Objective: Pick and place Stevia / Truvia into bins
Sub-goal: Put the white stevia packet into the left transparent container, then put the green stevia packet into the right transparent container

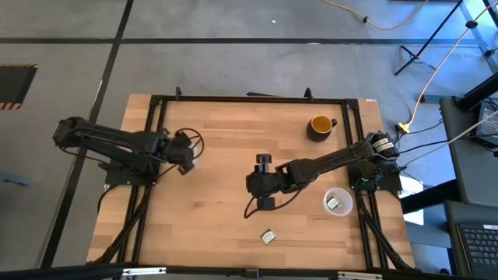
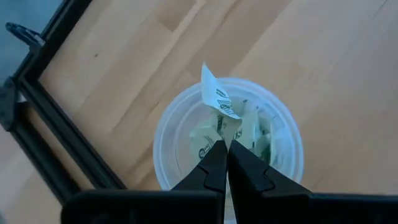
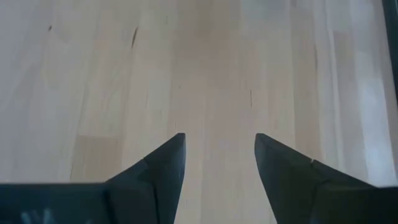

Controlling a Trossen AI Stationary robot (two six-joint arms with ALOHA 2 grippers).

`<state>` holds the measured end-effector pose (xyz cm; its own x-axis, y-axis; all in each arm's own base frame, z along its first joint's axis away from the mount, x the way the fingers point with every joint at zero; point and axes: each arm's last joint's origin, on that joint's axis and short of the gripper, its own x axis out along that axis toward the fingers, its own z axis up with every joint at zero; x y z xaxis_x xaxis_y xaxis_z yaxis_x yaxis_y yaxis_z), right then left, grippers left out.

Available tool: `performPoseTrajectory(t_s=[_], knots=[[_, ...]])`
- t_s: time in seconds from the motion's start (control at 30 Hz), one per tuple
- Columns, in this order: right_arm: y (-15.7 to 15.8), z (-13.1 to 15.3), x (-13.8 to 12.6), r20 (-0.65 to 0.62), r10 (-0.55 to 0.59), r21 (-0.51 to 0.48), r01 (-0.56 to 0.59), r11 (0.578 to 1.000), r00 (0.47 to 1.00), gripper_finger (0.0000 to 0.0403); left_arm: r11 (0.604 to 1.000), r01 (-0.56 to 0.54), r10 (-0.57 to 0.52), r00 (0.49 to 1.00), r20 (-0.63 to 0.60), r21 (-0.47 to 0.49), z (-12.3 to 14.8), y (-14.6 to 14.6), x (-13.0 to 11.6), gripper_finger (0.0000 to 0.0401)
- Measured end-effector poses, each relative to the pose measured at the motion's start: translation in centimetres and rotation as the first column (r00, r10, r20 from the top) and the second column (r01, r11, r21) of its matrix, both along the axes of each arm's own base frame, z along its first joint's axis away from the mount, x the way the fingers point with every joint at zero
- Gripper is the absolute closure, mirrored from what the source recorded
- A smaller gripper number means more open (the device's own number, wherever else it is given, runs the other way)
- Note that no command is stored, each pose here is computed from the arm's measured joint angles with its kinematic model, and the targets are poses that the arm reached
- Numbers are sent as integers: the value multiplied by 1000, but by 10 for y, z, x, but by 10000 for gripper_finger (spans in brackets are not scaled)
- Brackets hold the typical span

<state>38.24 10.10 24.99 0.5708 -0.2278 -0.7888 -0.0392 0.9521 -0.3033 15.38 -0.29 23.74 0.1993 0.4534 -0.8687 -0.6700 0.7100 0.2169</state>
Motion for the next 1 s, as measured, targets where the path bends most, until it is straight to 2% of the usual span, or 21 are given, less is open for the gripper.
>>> performPoseTrajectory(t_s=[0.17,0.37,0.57,0.7,0.83,1.0], knots=[[0,0,0,-2,13,-10,-13,1000,1000,208,997,74,-72,988,-139,4,-13,-1,10,398],[0,0,1,12,-15,11,14,1000,1000,208,995,96,-81,951,-300,37,-25,-1,14,398],[0,1,2,33,-32,29,31,999,999,208,985,174,-163,900,-403,-9,-34,-2,18,393],[0,2,3,46,-39,38,37,999,998,208,977,213,-200,882,-426,-17,-34,-3,19,368],[0,2,3,53,-100,83,96,992,994,208,975,224,-206,877,-434,-10,-34,-2,19,329],[4,-2,-5,-20,-115,112,116,987,993,208,979,204,-184,871,-456,-6,-21,-2,17,294]])
